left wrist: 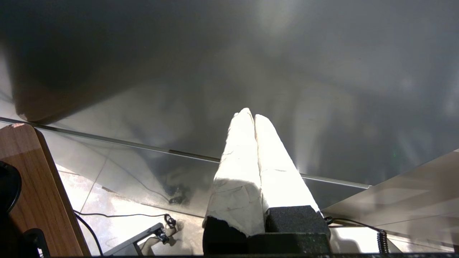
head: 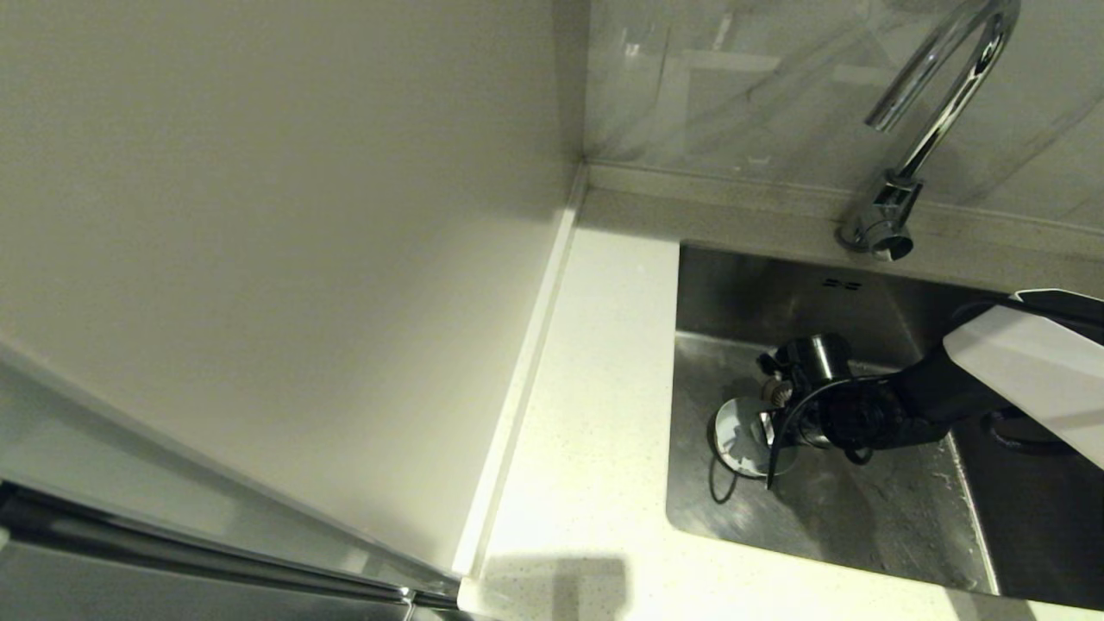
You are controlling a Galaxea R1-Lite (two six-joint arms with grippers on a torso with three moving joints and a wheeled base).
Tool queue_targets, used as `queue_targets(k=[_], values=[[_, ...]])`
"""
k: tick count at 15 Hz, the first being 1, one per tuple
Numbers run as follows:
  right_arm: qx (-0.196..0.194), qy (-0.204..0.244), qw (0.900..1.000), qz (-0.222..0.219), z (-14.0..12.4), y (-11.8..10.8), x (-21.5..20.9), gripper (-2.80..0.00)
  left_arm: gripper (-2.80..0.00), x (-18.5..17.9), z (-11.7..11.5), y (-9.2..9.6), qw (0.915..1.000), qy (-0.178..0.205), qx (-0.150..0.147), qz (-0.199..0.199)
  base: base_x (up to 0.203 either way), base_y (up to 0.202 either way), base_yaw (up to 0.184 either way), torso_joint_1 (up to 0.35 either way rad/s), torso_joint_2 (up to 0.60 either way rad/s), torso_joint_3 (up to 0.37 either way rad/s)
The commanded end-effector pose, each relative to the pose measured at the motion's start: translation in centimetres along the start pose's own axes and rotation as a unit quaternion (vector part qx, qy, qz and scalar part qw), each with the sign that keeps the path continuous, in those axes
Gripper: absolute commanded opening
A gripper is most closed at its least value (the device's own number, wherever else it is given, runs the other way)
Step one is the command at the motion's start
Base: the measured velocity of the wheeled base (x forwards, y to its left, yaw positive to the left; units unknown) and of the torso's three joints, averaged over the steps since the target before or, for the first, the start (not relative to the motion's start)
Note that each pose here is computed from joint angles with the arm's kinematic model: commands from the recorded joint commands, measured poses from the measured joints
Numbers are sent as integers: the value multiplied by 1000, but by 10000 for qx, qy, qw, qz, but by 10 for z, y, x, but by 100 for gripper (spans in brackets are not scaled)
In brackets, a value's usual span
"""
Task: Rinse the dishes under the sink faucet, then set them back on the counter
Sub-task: Put a bowl back to the table from the sink
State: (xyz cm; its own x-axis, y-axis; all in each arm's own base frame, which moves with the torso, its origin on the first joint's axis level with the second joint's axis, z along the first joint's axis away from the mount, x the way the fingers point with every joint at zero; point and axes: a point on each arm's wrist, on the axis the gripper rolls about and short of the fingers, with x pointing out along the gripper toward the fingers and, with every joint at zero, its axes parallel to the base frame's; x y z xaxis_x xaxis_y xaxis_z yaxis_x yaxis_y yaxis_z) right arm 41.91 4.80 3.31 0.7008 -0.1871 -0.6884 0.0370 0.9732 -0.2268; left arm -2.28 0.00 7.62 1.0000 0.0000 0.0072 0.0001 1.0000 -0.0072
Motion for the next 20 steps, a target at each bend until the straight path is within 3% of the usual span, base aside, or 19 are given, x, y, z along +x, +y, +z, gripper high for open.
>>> queue_targets(k=[1, 6, 9, 16, 20], values=[[25, -107, 9999, -28, 2, 1, 5, -280, -280, 0, -1, 0, 10000, 13, -2, 0, 0, 0, 0, 0, 0, 0], [149, -380, 9990, -198, 11, -4, -1, -280, -280, 0, -1, 0, 10000, 13, -2, 0, 0, 0, 0, 0, 0, 0], [441, -678, 9947, -635, 22, -23, -11, -280, -280, 0, -1, 0, 10000, 13, -2, 0, 0, 0, 0, 0, 0, 0], [1024, -836, 9811, -1414, 24, -100, -54, -280, -280, 0, -1, 0, 10000, 19, -2, 0, 0, 0, 0, 0, 0, 0], [1534, -891, 9608, -2132, 3, -165, -110, -280, -280, 0, -1, 0, 10000, 13, -2, 0, 0, 0, 0, 0, 0, 0]])
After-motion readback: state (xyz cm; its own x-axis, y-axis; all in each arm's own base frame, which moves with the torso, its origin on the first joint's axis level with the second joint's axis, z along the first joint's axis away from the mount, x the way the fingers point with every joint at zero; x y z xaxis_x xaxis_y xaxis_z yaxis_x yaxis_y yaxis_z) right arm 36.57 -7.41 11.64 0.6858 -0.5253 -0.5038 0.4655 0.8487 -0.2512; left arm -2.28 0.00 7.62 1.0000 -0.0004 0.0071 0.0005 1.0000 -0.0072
